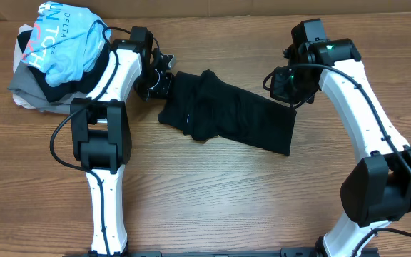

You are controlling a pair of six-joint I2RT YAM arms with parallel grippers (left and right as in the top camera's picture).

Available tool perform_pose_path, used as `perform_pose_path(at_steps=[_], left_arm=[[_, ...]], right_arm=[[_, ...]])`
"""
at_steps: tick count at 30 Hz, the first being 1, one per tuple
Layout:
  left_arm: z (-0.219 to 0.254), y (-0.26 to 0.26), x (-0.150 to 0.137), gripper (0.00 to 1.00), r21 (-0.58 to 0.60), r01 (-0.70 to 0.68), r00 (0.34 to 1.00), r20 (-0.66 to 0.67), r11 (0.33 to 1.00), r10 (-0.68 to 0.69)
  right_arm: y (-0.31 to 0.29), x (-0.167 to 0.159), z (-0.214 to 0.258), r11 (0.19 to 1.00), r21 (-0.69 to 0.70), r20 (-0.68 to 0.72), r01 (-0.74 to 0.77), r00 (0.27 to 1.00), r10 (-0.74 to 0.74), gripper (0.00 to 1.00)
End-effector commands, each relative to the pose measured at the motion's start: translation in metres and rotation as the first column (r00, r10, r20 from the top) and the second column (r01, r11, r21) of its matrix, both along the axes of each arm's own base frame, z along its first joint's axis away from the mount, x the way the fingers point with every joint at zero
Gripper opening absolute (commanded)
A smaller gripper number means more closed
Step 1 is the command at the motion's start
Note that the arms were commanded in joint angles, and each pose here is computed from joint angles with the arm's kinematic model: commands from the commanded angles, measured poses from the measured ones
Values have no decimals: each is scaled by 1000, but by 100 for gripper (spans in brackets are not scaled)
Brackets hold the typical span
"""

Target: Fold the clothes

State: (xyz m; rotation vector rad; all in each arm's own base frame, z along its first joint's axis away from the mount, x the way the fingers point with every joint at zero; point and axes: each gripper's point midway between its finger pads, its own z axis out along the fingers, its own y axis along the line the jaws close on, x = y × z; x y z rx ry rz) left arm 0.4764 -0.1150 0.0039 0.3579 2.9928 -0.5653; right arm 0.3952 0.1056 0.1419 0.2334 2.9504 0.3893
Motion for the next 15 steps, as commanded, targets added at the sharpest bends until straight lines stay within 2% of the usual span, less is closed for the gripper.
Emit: perform_pose_path(at_steps=[1, 6, 15], left_arm=[[22, 1, 4, 4, 10, -7, 999, 33, 1000, 7], [81, 0, 13, 4, -4, -10, 989, 150, 1000, 11], [161, 1, 2, 4, -20, -8, 960, 278, 1000, 13]], right_arm=[[7, -7, -5, 999, 38, -18, -4, 1000, 5, 4], [15, -19, -28, 995, 94, -69, -11, 997, 17, 4], [14, -29, -71, 993, 115, -92, 19, 996, -8, 4]])
